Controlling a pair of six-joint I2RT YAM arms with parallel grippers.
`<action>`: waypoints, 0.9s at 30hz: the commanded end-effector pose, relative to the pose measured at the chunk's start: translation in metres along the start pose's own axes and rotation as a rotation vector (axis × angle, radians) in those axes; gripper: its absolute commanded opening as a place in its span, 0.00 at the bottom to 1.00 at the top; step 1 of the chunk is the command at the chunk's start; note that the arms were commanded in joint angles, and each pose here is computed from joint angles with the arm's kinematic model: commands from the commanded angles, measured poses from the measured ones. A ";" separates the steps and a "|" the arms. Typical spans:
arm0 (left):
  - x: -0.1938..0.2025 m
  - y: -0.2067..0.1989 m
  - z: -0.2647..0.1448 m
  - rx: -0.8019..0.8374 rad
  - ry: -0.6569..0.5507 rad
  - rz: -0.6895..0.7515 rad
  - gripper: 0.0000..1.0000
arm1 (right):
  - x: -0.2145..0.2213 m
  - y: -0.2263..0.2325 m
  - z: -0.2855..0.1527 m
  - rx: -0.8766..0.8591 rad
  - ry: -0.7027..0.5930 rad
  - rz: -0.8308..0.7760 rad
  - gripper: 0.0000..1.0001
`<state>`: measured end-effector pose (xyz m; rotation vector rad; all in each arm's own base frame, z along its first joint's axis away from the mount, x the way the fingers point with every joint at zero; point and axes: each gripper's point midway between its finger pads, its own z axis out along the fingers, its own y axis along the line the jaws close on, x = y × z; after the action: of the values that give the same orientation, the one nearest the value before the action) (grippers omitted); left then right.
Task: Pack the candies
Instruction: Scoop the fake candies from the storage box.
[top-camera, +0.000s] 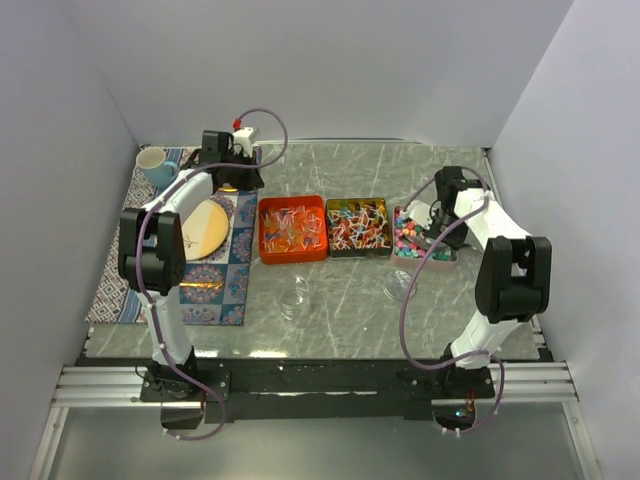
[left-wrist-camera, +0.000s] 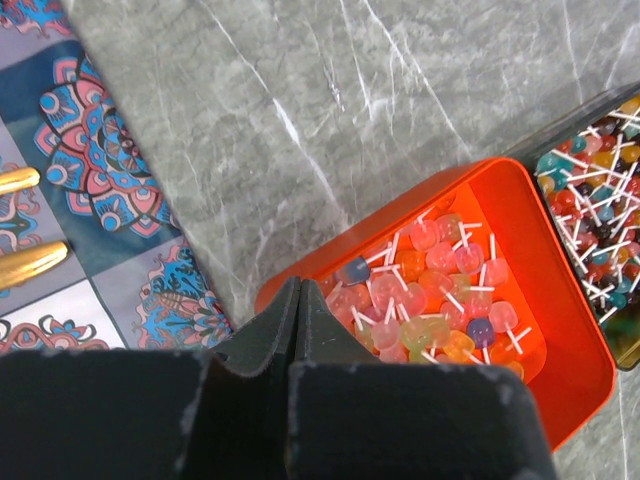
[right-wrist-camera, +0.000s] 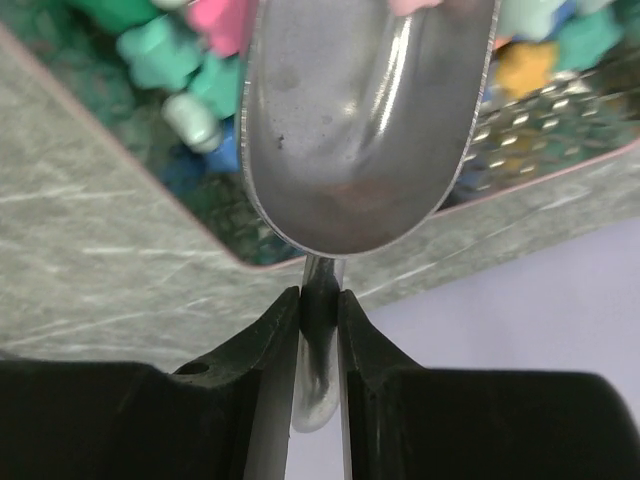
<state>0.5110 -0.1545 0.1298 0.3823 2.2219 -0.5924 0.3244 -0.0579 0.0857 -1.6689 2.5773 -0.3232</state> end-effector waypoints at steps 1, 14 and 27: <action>0.008 -0.001 0.000 -0.009 0.021 0.019 0.01 | -0.026 -0.046 -0.009 0.106 -0.080 -0.175 0.00; 0.013 0.005 -0.006 -0.043 0.045 0.076 0.01 | -0.032 -0.030 0.024 0.285 -0.198 -0.051 0.00; 0.005 0.009 -0.004 -0.057 0.039 0.104 0.01 | -0.032 -0.056 -0.001 0.392 -0.379 0.246 0.00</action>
<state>0.4987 -0.1440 0.1066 0.4496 2.2882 -0.5029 0.3622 -0.0488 0.0601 -1.3169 2.3401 -0.3831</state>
